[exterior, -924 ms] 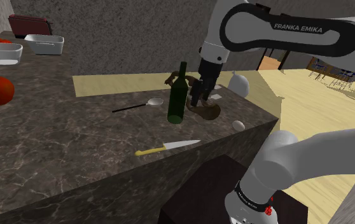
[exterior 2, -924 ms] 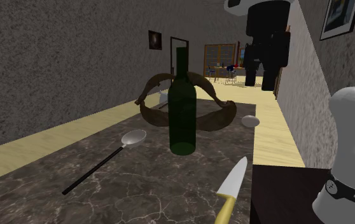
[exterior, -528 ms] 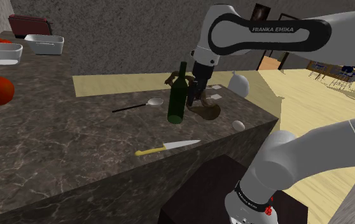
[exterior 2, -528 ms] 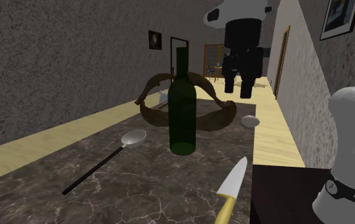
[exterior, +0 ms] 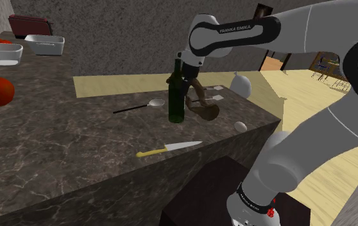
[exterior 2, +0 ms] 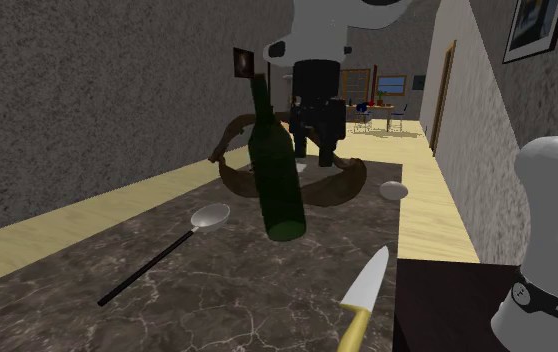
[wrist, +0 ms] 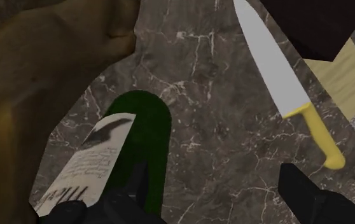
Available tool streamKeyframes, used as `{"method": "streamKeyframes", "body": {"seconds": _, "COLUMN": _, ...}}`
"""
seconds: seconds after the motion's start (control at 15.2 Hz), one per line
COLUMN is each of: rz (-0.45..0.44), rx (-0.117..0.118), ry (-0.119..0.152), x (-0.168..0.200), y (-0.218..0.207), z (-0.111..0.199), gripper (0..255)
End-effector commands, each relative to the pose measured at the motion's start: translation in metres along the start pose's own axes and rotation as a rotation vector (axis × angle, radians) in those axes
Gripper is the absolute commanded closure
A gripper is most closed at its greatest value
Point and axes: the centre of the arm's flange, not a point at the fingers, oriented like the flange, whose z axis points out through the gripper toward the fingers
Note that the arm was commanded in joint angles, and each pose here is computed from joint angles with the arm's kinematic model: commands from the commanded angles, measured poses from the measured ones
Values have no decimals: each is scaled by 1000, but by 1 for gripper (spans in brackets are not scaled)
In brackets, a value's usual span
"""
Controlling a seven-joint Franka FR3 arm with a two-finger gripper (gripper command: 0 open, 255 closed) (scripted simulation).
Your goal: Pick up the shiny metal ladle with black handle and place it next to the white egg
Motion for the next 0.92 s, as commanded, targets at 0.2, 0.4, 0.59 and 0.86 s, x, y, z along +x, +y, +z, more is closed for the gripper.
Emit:
{"method": "streamKeyframes", "body": {"seconds": 0.2, "rz": -171, "rx": 27, "ry": -19, "x": 47, "y": 42, "z": 38, "gripper": 0}}
{"method": "streamKeyframes", "body": {"seconds": 0.4, "rz": -273, "rx": 37, "ry": -19, "x": 79, "y": 61, "z": 55, "gripper": 0}}
{"method": "streamKeyframes", "body": {"seconds": 0.59, "rz": -375, "rx": 48, "ry": -18, "x": 112, "y": 77, "z": 72, "gripper": 0}}
{"method": "streamKeyframes", "body": {"seconds": 0.86, "rz": -511, "rx": 61, "ry": -18, "x": 159, "y": 93, "z": 94, "gripper": 0}}
